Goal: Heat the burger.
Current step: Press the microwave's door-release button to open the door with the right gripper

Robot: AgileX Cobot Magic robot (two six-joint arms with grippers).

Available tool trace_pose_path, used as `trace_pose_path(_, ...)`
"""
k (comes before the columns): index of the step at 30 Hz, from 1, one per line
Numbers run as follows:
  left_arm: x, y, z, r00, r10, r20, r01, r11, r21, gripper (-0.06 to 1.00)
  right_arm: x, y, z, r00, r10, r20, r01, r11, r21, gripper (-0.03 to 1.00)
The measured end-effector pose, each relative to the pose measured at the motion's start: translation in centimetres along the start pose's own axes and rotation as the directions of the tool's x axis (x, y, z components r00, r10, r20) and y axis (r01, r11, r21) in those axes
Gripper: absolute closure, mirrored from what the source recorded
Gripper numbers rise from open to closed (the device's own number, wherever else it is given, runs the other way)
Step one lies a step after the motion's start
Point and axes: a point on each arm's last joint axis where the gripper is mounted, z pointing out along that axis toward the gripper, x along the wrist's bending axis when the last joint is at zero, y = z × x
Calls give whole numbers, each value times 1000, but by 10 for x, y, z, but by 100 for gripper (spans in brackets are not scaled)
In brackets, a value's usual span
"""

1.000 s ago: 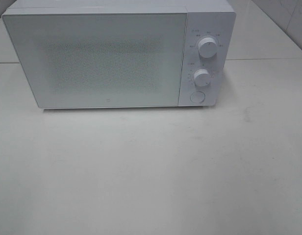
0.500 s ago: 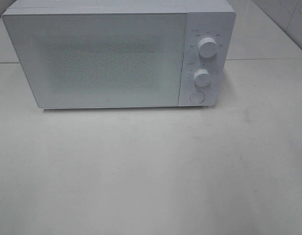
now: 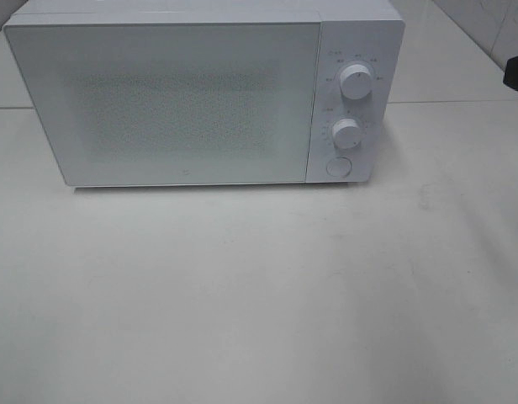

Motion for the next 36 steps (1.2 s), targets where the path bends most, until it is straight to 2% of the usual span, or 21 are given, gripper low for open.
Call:
trace_pose_path(8, 0, 0, 0, 1000, 0, 0, 0, 1000, 0, -4, -1, -29, 27, 1000, 0, -11, -1, 995, -99, 22)
trace_pose_path(20, 0, 0, 0, 1000, 0, 0, 0, 1000, 0, -4, -6, -63, 36, 999, 52, 12, -48, 972, -228, 22)
trace_pose_path(26, 0, 0, 0, 1000, 0, 0, 0, 1000, 0, -4, 3, -75, 39, 999, 46, 14, -42, 975, -217, 22)
trace_pose_path(32, 0, 0, 0, 1000, 0, 0, 0, 1000, 0, -4, 30, -95, 51, 999, -49, 1, 48, 985, -167, 22)
trace_pose_path(36, 0, 0, 0, 1000, 0, 0, 0, 1000, 0, -4, 40, -101, 53, 998, -69, 3, 69, 984, -163, 22)
